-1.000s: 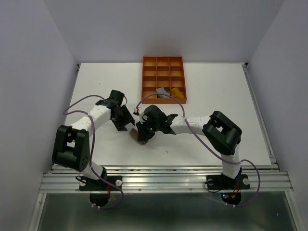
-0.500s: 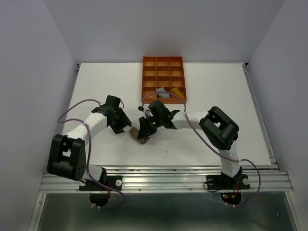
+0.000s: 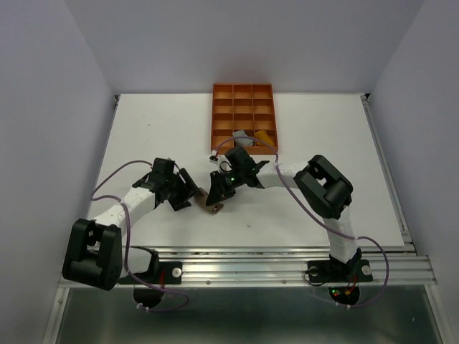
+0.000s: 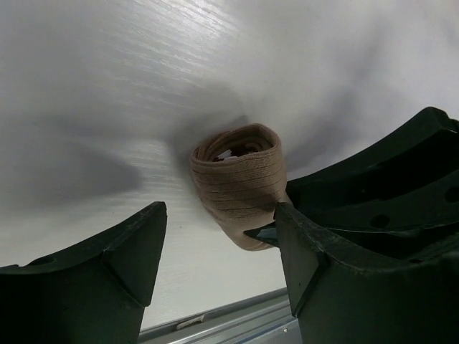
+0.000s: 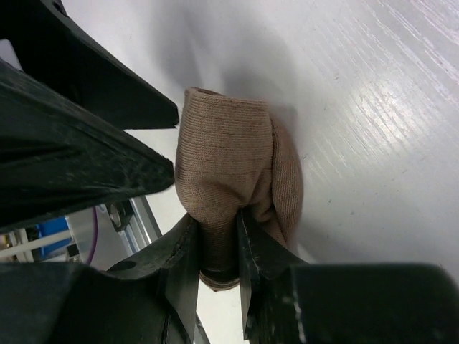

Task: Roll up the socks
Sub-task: Roll the sock at the center of the board.

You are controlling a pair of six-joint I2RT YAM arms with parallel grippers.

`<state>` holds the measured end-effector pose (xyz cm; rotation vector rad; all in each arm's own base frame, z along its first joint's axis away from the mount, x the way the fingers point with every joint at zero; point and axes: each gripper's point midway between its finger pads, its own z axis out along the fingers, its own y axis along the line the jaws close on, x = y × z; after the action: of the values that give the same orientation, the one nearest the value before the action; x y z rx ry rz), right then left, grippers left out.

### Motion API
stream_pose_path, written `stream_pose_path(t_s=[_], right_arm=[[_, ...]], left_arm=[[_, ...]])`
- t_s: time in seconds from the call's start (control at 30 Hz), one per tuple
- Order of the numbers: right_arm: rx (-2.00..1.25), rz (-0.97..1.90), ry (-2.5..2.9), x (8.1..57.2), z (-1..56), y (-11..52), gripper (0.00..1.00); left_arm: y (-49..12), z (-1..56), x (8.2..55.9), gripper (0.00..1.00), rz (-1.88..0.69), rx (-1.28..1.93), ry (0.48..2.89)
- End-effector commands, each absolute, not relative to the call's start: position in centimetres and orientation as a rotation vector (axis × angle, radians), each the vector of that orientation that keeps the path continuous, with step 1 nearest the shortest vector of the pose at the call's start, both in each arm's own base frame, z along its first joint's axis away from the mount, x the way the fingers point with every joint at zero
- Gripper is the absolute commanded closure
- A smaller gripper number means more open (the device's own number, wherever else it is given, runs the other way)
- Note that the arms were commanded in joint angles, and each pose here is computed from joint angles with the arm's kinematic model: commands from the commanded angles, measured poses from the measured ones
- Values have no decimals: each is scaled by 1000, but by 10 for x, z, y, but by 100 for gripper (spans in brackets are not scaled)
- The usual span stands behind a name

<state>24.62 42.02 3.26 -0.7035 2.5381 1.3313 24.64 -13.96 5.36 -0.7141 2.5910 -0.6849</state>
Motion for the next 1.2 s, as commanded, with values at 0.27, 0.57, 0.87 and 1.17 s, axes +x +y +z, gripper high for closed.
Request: stream_pose_path(t_s=[0.27, 0.57, 0.87, 1.17], right_arm=[[-511, 870, 2949, 233, -70, 348, 99], [-550, 904, 2925, 233, -63, 352, 95], [-755, 1035, 2781, 233, -30, 363, 71], [-866, 947, 2477, 258, 38, 364, 43]], left_arm=[[-168, 33, 235, 28, -892, -680, 2614], [-167, 14, 242, 44, -755, -778, 2624], [-163, -11, 238, 100, -448, -834, 2703], [-170, -22, 224, 100, -374, -790, 2806]])
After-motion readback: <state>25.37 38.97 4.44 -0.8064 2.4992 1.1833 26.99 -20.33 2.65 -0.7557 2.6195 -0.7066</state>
